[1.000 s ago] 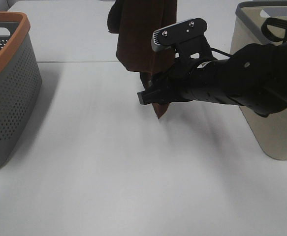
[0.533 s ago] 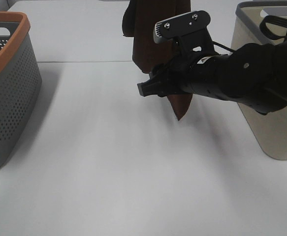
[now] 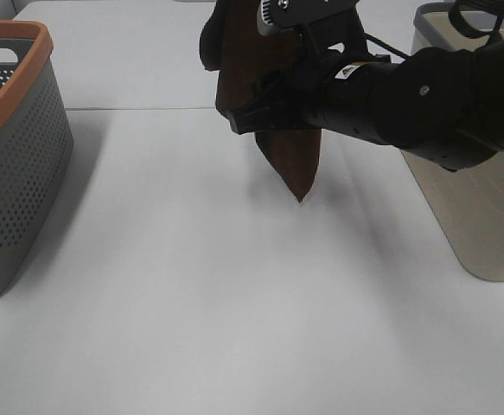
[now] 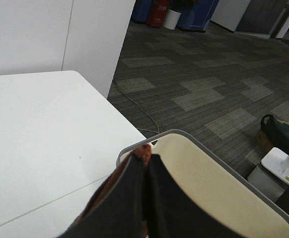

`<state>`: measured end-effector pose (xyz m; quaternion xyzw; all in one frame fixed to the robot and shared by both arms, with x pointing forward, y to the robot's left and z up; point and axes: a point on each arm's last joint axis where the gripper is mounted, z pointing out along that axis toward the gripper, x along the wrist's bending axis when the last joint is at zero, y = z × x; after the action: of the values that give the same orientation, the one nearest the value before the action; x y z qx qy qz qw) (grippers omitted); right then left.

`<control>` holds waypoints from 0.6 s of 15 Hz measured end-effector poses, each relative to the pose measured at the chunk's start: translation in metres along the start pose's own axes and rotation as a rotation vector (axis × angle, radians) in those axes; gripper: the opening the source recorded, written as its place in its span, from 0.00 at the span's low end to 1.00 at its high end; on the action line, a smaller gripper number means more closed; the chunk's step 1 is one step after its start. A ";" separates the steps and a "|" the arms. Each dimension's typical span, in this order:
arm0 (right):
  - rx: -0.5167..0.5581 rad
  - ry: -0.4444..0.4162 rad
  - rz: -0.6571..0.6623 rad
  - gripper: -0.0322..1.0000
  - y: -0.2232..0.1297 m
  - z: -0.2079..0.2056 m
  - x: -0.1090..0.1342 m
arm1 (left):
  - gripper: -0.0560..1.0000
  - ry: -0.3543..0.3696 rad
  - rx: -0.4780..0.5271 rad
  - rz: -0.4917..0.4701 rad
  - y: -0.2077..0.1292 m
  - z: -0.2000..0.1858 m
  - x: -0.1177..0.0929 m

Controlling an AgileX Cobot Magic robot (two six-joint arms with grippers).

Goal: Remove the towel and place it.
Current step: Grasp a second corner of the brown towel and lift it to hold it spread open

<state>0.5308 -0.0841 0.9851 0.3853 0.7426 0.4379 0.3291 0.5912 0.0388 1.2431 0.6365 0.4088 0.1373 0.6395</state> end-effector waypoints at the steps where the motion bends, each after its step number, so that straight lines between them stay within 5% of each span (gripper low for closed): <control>1: 0.014 0.017 -0.006 0.32 -0.001 0.000 0.002 | 0.05 0.000 0.000 0.000 0.000 0.000 0.000; 4: 0.069 0.055 -0.012 0.03 -0.007 0.003 0.006 | 0.05 0.010 -0.004 0.018 0.000 0.000 0.001; 9: 0.118 0.108 -0.040 0.03 -0.007 -0.004 0.009 | 0.05 0.165 0.027 0.239 0.001 -0.002 0.019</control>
<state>0.5217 -0.0802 0.9794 0.3648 0.7914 0.4068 0.2739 0.6019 0.0537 1.2379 0.6758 0.3830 0.2591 0.5740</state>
